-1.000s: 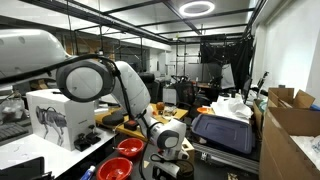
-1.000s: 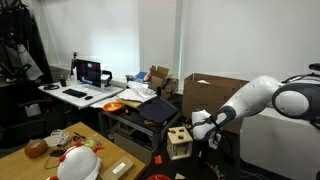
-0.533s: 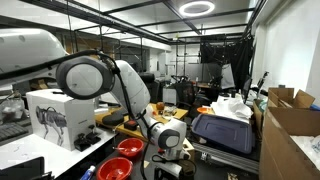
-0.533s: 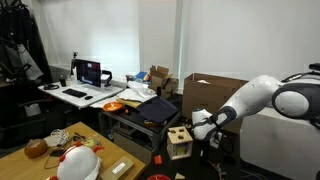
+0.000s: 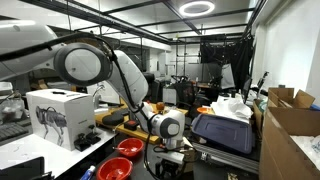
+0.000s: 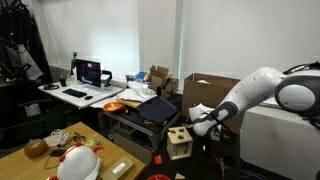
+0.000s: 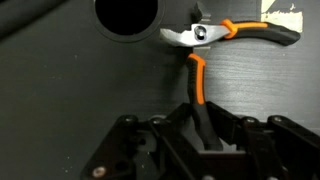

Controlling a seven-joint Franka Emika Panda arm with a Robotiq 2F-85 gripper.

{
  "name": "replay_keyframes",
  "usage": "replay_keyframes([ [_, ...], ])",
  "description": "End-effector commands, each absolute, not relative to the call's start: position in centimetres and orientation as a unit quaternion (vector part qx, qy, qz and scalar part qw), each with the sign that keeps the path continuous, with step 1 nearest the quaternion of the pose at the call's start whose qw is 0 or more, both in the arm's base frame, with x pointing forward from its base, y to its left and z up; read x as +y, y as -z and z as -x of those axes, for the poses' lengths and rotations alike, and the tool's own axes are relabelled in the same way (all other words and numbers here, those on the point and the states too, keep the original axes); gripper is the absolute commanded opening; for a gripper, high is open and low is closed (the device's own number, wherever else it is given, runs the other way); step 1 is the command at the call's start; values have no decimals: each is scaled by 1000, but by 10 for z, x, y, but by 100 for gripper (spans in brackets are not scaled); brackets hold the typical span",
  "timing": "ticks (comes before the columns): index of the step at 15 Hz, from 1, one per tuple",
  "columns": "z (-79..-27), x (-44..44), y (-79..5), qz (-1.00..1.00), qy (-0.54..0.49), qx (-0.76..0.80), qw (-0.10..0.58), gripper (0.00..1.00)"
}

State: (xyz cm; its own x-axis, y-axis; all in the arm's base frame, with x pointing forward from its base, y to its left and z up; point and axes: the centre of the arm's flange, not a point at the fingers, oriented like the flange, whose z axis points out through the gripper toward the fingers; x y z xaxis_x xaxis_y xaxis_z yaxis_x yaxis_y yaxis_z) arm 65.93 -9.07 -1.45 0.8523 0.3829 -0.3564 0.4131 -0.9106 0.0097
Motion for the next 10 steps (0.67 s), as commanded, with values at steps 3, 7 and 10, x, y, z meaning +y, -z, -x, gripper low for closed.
replay_keyframes([
  [3,-644,-79,-25,-944,234,224,62,6],
  [7,-637,-72,-28,-931,273,234,70,6],
  [10,-631,-67,-31,-923,290,242,78,6],
])
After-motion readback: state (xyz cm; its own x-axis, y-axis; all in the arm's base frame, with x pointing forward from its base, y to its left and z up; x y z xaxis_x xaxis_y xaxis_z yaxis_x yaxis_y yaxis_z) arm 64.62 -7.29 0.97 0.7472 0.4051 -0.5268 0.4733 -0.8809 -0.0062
